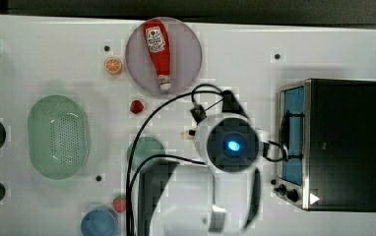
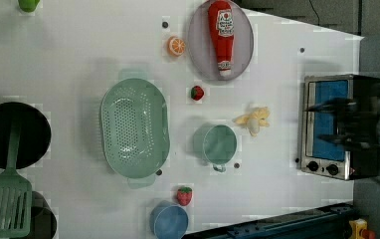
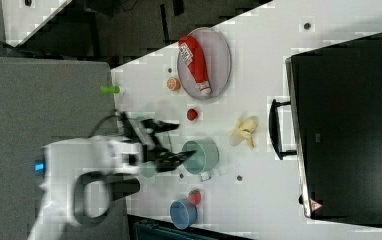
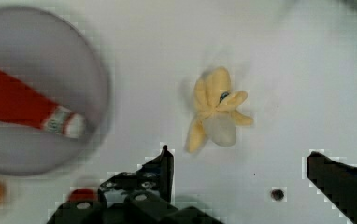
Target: Pick banana from table and place on oven.
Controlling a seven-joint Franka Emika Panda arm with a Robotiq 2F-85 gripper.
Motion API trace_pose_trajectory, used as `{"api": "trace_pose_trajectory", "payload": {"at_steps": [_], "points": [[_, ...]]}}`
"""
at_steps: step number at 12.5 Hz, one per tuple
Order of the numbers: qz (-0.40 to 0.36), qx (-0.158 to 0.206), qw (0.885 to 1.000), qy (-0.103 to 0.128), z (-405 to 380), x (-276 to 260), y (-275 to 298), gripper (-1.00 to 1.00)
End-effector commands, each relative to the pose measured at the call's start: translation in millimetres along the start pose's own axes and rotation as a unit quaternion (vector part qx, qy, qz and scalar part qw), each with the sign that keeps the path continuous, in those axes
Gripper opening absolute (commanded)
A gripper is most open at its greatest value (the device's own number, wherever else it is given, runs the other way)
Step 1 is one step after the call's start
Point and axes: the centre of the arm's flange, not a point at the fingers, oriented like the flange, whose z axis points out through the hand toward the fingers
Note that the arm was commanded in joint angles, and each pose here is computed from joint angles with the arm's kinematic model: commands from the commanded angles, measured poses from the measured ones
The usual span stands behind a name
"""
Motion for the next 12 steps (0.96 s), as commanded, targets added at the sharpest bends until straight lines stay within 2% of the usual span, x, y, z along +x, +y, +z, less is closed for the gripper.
{"api": "trace_pose_trajectory", "payload": {"at_steps": [1,6,9,10,12], "points": [[0.009,-0.016,1.000,-0.015,56.1,-14.3,-1.3,1.00],[0.009,-0.041,0.999,-0.027,166.4,-15.9,2.3,1.00],[0.009,-0.036,0.999,-0.021,208.7,-17.4,3.8,1.00],[0.009,-0.035,0.999,-0.020,216.7,-18.4,5.1,0.92],[0.009,-0.033,0.999,-0.018,221.6,-20.6,7.2,0.43]]}}
